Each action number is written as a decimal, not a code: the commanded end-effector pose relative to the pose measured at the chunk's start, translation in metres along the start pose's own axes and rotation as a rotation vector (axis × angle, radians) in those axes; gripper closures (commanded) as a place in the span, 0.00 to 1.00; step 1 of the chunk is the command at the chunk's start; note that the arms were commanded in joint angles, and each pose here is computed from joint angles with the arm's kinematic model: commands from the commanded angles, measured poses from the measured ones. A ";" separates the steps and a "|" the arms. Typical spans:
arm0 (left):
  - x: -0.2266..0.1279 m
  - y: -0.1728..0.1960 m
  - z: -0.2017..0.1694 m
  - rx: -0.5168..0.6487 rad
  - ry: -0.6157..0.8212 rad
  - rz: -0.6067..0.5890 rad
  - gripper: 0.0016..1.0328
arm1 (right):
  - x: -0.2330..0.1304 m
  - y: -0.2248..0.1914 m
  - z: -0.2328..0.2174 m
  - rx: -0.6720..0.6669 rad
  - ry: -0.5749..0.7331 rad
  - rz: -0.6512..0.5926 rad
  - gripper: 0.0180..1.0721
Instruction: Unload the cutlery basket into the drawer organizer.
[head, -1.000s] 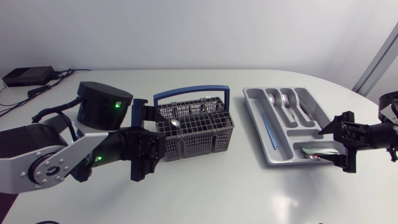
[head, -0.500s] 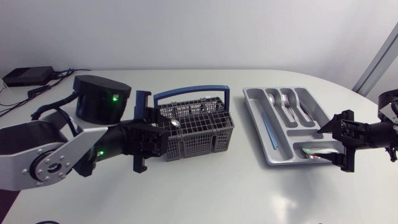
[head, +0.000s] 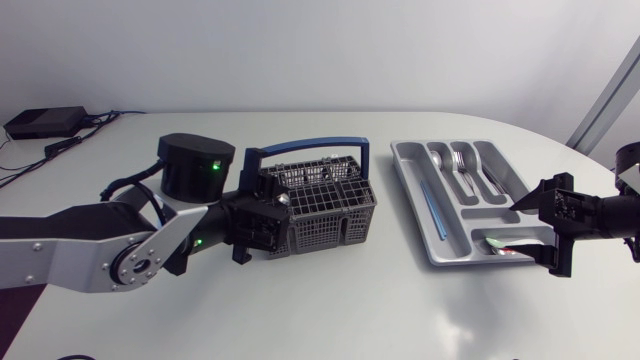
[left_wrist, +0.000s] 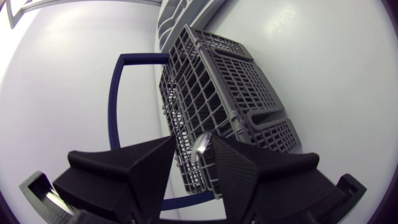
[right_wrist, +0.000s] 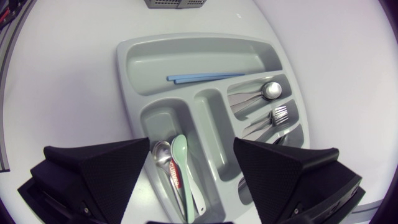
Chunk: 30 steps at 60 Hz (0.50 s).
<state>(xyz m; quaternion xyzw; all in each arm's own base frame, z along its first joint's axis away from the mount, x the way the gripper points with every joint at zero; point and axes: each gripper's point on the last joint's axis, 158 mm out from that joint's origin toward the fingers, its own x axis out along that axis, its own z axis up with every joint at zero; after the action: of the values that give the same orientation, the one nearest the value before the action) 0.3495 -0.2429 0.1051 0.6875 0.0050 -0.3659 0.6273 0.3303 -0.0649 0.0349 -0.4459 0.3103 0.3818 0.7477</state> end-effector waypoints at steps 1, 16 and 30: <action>0.005 -0.008 -0.010 0.053 0.028 -0.014 0.58 | 0.003 0.014 0.004 0.024 -0.018 0.033 0.07; 0.009 -0.002 -0.021 0.094 0.059 -0.005 0.58 | 0.005 0.013 0.005 0.027 -0.021 0.036 0.07; 0.014 -0.001 -0.016 0.134 0.047 0.014 0.59 | 0.007 0.014 0.007 0.033 -0.025 0.042 0.07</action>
<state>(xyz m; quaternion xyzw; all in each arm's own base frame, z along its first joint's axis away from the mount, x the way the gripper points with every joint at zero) 0.3655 -0.2324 0.0999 0.7223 -0.0010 -0.3439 0.6000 0.3306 -0.0591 0.0345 -0.4425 0.3073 0.3873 0.7482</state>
